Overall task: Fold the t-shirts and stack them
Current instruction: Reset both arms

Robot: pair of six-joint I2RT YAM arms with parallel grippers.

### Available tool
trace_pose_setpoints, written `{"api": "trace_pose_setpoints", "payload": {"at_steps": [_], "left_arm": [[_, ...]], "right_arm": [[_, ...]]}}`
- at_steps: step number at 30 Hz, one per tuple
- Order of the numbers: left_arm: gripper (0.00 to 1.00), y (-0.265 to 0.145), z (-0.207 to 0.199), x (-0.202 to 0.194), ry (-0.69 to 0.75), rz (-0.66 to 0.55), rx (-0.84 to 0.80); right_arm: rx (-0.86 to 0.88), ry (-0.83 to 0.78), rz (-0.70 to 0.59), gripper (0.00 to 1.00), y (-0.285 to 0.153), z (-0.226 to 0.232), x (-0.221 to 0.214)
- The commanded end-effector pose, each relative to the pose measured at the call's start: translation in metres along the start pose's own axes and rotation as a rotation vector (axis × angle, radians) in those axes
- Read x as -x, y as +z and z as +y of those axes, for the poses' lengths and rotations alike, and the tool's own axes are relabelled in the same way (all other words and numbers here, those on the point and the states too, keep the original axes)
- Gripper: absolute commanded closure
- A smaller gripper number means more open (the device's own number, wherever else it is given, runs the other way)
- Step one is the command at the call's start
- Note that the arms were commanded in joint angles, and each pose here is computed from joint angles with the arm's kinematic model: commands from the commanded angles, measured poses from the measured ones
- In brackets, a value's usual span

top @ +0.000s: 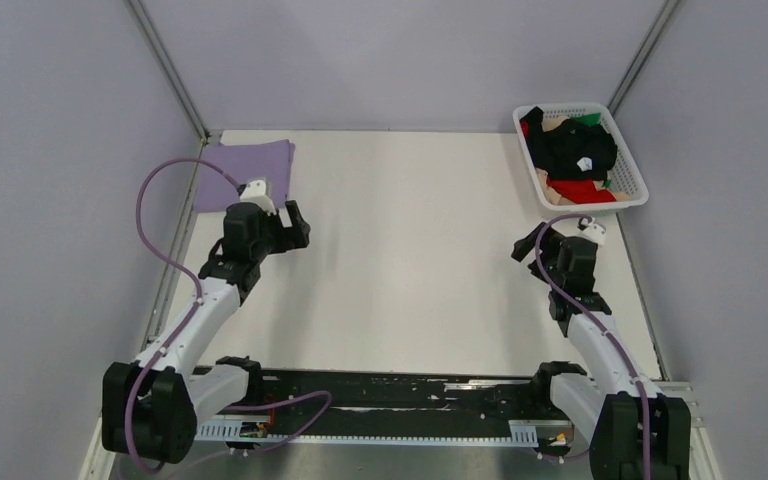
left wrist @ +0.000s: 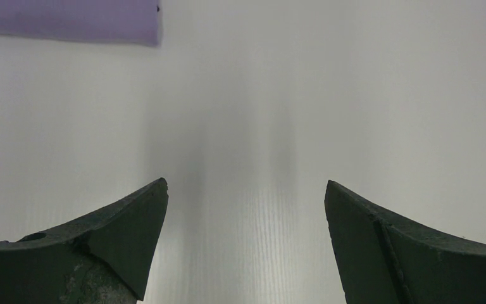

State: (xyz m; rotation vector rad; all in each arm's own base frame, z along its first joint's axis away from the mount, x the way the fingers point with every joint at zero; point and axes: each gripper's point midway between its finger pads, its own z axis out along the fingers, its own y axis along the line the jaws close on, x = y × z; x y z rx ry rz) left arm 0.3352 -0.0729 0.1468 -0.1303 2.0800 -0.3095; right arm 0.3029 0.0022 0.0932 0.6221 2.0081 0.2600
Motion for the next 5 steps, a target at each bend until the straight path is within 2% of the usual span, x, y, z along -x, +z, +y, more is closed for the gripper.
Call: {"api": "trace_pose_setpoints", "payload": {"at_steps": [1, 5], "left_arm": [[0.00, -0.0053, 0.0081, 0.0208, 0.043, -0.100, 0.044], [0.00, -0.0064, 0.0092, 0.0230, 0.047, -0.107, 0.051]], "right_arm": [[0.013, -0.022, -0.154, 0.00, 0.0005, 0.0073, 0.0380], [0.033, -0.040, -0.210, 0.00, -0.0044, 0.0096, 0.0465]]}}
